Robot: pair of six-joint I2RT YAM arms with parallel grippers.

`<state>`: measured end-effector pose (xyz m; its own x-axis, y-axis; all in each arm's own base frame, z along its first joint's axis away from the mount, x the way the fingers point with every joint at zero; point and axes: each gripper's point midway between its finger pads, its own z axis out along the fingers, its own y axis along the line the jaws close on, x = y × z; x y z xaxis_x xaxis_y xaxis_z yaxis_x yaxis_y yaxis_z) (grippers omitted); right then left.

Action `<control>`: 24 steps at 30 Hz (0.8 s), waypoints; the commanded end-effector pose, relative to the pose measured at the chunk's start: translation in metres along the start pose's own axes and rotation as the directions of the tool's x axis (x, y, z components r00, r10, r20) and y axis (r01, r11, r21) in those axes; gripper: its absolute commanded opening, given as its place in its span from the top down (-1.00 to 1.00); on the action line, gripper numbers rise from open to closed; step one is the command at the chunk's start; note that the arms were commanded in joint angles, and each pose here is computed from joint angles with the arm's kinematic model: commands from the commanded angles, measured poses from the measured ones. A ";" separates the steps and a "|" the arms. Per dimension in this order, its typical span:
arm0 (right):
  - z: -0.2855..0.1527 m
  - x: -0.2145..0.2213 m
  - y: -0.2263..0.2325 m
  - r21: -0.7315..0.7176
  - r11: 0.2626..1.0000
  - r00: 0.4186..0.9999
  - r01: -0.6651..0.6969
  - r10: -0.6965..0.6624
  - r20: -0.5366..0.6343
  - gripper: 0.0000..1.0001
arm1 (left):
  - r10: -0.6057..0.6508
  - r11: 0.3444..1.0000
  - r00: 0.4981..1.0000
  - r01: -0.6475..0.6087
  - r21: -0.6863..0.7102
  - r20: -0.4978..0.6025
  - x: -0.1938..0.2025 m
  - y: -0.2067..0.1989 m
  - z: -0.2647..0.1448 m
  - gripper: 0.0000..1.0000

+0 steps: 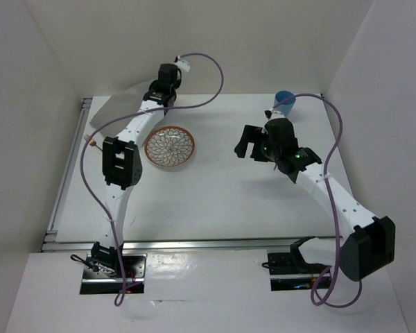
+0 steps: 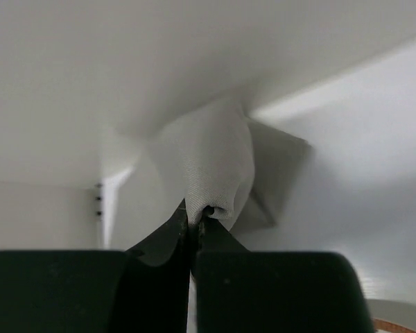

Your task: Set the dinner table for one person

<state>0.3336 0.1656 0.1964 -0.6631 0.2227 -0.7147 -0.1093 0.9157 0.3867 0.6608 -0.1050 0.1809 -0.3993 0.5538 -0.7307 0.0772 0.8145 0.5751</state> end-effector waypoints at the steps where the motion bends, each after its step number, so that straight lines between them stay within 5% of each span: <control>1: -0.019 -0.011 0.000 0.006 1.000 0.998 0.000 0.000 0.063 -0.99 | -0.099 0.971 0.906 0.179 -0.159 0.412 -0.151 0.130 -0.103 1.00; 7: -0.044 -0.002 -0.002 -0.007 1.000 0.998 0.000 0.000 0.065 -0.97 | -0.115 0.973 0.760 0.217 -0.082 0.639 -0.237 0.163 -0.221 1.00; 14: -0.083 0.003 -0.018 0.052 0.997 0.992 -0.059 0.053 0.112 -0.94 | -0.246 0.969 0.604 0.151 0.194 0.758 -0.300 0.111 -0.363 1.00; 20: -0.114 0.001 -0.037 0.142 0.986 0.984 -0.091 0.067 0.167 -0.94 | -0.406 0.882 0.628 0.079 0.465 0.663 -0.289 0.051 -0.449 1.00; 24: -0.134 -0.005 -0.041 0.160 0.982 0.976 -0.100 0.065 0.209 -0.94 | -0.497 0.823 0.636 0.131 0.553 0.590 -0.274 0.065 -0.476 1.00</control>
<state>0.2503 0.0992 0.2486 -0.5384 0.3284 -0.7761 0.0209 0.9258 0.3773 0.3790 -0.3392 0.5127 0.1987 0.2805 -0.9391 0.5458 0.7642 0.3437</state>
